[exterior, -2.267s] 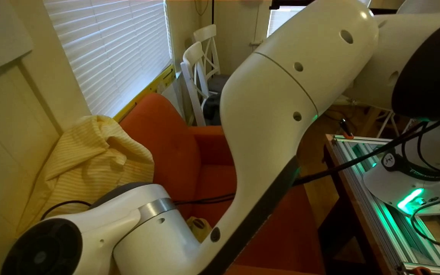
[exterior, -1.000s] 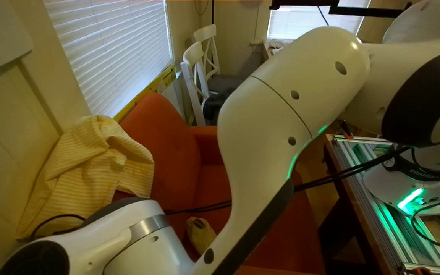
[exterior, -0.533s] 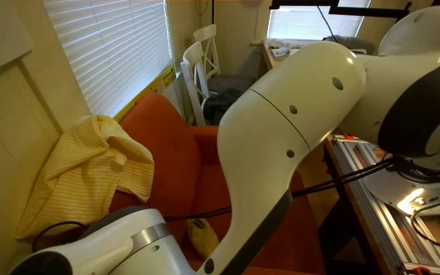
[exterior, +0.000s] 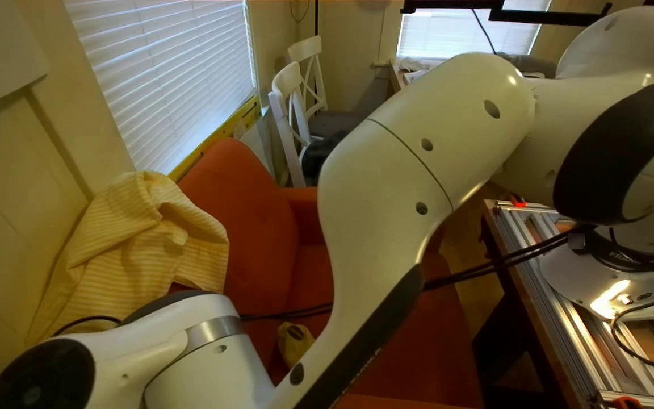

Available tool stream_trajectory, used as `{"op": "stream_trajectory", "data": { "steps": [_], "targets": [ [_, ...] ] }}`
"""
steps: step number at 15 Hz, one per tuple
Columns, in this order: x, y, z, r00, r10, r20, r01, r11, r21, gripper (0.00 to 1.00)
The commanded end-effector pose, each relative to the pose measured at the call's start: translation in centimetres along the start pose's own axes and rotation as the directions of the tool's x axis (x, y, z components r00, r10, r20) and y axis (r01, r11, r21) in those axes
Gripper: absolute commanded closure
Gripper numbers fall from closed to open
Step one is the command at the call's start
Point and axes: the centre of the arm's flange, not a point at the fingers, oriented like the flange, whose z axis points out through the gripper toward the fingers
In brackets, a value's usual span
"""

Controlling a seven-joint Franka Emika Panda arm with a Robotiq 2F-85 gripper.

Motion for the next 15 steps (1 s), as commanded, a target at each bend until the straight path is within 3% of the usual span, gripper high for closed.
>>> {"op": "stream_trajectory", "data": {
  "steps": [1, 10, 15],
  "targets": [
    [-0.7, 0.3, -0.5, 0.997, 0.050, -0.053, -0.048, 0.998, 0.032, 0.98],
    [-2.2, -0.5, -1.8, 0.984, 0.113, -0.138, -0.105, 0.993, 0.062, 0.98],
    [-1.9, -1.4, -2.3, 0.983, 0.110, -0.147, -0.099, 0.992, 0.079, 0.98]
  ]
}}
